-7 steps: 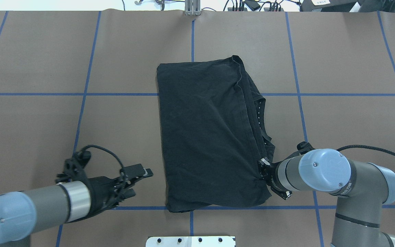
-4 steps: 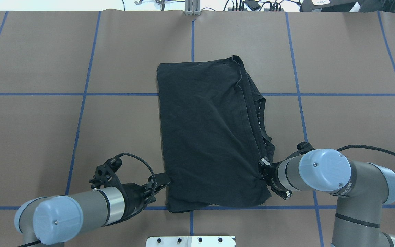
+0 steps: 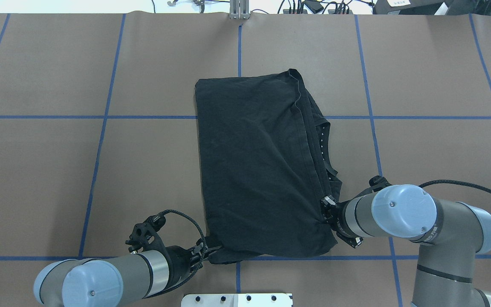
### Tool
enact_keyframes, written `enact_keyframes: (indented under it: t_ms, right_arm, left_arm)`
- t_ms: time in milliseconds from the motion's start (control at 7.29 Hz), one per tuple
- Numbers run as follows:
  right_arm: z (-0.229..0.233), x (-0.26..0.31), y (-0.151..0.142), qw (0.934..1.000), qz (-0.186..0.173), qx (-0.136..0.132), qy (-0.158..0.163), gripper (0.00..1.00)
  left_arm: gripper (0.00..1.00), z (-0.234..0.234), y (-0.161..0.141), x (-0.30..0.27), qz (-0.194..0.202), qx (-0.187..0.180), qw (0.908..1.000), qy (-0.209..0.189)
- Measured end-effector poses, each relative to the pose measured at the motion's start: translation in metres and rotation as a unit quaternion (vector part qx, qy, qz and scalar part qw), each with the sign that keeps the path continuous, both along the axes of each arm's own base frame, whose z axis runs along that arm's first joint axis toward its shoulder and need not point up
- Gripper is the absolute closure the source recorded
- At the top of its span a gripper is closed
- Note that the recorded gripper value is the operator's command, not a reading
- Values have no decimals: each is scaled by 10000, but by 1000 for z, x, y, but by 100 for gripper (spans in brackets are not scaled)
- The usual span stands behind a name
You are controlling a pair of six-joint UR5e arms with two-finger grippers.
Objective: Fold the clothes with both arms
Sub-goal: 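Move the left gripper to the shirt's other near corner and grasp it, then lift the near edge with both grippers and fold it over toward the far edge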
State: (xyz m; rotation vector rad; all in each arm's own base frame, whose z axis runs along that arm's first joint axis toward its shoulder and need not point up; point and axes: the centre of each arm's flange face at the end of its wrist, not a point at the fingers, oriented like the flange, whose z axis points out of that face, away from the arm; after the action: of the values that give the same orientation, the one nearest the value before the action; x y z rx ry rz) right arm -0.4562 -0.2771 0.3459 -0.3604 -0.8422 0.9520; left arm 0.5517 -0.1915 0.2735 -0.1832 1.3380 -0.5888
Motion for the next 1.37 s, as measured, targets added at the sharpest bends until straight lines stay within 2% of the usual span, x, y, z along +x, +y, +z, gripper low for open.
enact_keyframes:
  t_ms: [548,822,960,1097,1234,1371]
  right_arm:
    - [0,0,0,10000,3,-1,3,100]
    - [0,0,-1,10000,6,0,3,100]
    - [0,1,-1,10000,10,1,1,100]
    - [0,1,-1,10000,12,1,-1,100]
    - [0,1,-1,10000,14,2,-3,100]
    - [0,1,-1,10000,15,3,-6,100]
  left_arm:
    - [39,5,0,13,12,-6,10000,-80]
    - [54,4,0,15,14,-9,10000,-82]
    - [59,4,1,15,24,-15,10000,-79]
    - [68,4,2,16,38,-37,10000,-73]
    - [100,4,4,17,57,-74,9999,-73]
    - [100,5,7,18,74,-113,9999,-73]
